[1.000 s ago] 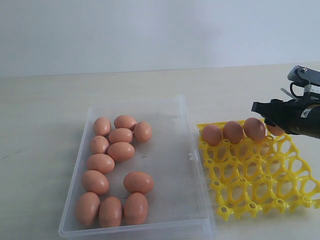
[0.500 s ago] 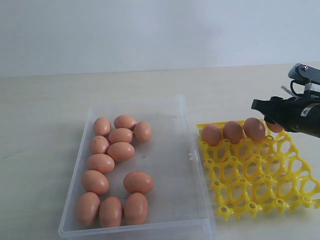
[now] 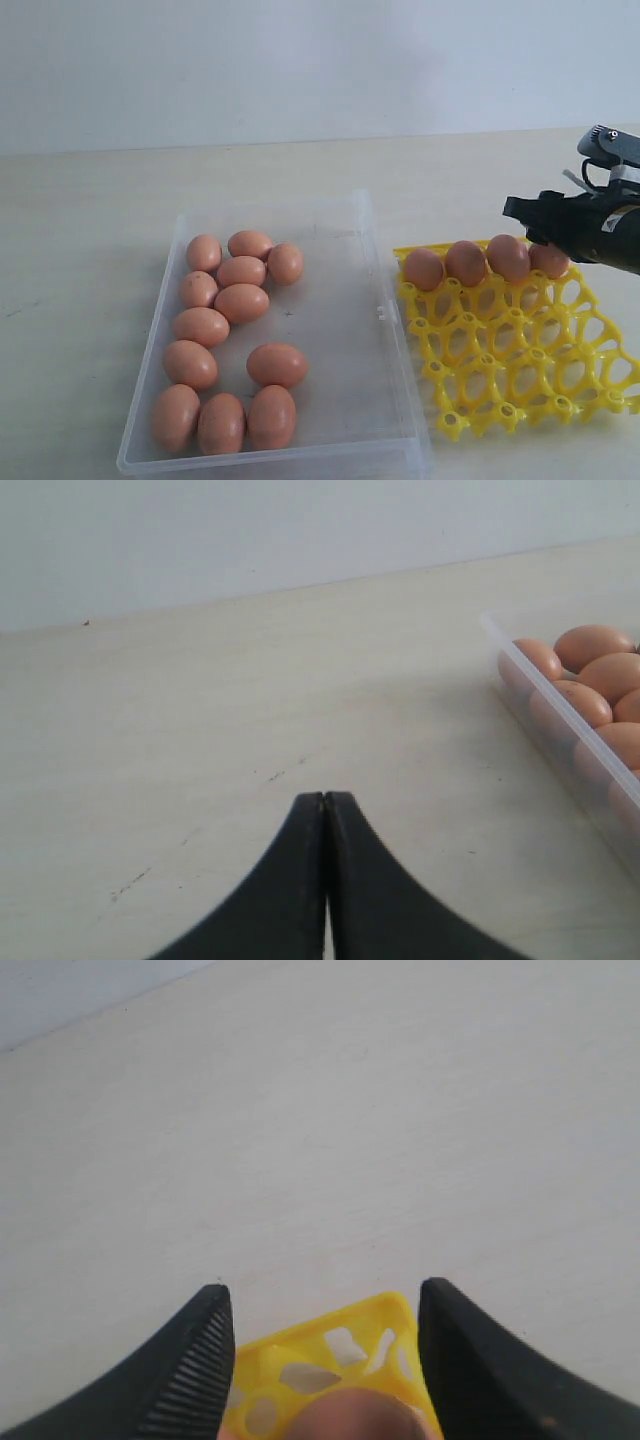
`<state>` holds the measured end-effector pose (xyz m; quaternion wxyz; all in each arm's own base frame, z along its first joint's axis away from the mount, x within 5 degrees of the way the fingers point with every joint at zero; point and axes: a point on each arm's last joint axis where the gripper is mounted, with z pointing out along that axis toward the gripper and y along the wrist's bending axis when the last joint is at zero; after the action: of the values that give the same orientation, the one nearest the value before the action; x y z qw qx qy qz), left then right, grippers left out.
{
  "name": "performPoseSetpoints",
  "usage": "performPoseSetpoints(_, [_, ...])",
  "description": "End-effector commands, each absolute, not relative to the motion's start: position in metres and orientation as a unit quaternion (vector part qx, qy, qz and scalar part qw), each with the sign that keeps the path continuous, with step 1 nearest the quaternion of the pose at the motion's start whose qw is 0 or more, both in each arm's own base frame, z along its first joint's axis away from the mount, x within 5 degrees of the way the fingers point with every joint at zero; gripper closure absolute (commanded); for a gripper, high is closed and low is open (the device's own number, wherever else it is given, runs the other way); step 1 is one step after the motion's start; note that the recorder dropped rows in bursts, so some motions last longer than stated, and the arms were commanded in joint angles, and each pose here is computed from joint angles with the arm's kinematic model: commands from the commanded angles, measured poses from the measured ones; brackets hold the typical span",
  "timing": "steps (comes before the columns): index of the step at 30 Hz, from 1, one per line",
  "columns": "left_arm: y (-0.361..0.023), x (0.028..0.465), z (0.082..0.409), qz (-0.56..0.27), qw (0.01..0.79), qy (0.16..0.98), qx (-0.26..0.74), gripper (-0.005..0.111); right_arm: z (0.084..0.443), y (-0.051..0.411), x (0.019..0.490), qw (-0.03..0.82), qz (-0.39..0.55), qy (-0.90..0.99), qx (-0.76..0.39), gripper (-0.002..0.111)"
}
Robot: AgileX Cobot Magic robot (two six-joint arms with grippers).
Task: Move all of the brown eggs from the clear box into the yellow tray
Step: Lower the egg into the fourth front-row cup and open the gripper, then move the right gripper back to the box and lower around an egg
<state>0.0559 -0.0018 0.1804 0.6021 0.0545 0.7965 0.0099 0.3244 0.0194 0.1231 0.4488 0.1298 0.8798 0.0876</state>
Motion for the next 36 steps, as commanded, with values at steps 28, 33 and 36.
performPoseSetpoints(28, [-0.002, 0.056, 0.183, 0.006, 0.609, 0.791, 0.054, 0.107, 0.205, 0.289, 0.262, 0.150, 0.148, 0.841, -0.499, 0.094])
performPoseSetpoints(33, [-0.002, 0.056, 0.183, 0.006, 0.609, 0.791, 0.054, 0.107, 0.183, 0.306, 0.268, 0.097, 0.141, 0.840, -0.515, 0.069])
performPoseSetpoints(36, [-0.002, 0.056, 0.183, 0.006, 0.609, 0.791, 0.054, 0.107, 0.171, 0.314, 0.268, 0.057, 0.138, 0.839, -0.524, 0.057])
